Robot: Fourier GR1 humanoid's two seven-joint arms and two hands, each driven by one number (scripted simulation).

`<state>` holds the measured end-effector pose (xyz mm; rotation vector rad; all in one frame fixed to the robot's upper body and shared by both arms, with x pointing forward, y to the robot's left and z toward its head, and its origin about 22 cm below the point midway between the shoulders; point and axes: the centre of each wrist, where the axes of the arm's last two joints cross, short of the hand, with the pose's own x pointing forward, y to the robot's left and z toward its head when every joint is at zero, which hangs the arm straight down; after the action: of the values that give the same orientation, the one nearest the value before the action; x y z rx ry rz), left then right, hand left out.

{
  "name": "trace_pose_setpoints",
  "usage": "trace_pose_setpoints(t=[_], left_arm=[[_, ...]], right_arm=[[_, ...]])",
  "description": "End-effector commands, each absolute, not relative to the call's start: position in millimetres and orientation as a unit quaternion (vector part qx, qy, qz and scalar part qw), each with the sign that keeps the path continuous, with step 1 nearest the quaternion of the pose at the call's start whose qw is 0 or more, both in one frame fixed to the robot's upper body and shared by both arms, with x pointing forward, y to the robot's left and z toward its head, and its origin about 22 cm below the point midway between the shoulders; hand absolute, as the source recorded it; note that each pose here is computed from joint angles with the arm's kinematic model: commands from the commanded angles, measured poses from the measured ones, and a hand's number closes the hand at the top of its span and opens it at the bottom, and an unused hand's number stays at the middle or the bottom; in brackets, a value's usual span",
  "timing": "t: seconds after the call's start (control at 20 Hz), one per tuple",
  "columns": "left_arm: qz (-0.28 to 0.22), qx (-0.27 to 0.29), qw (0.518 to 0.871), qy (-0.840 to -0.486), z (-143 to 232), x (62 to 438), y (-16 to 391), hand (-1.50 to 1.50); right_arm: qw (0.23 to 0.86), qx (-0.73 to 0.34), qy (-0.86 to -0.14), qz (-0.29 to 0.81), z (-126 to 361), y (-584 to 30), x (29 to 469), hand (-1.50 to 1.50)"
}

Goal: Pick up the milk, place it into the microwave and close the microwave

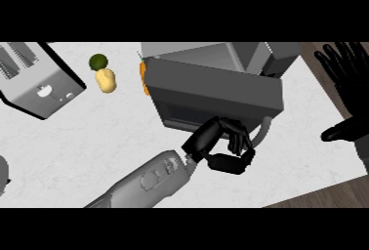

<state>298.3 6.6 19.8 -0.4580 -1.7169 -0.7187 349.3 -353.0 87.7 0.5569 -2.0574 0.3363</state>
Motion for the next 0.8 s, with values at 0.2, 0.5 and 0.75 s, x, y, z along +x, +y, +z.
trace_pose_setpoints(t=[0.2, 0.5, 0.75], left_arm=[[-0.278, -0.181, 0.559, -0.760, 52.4, 325.8, -5.8, 1.50], [-0.257, -0.170, 0.562, -0.768, 70.7, 342.2, -10.2, 1.50], [-0.245, -0.161, 0.556, -0.778, 84.9, 353.7, -13.7, 1.50]], right_arm=[[0.423, 0.278, -0.848, 0.161, 123.6, -341.5, 361.2, -1.50], [0.424, 0.294, -0.837, 0.184, 137.8, -337.5, 365.0, -1.50], [0.413, 0.303, -0.836, 0.195, 154.4, -333.7, 369.0, -1.50]])
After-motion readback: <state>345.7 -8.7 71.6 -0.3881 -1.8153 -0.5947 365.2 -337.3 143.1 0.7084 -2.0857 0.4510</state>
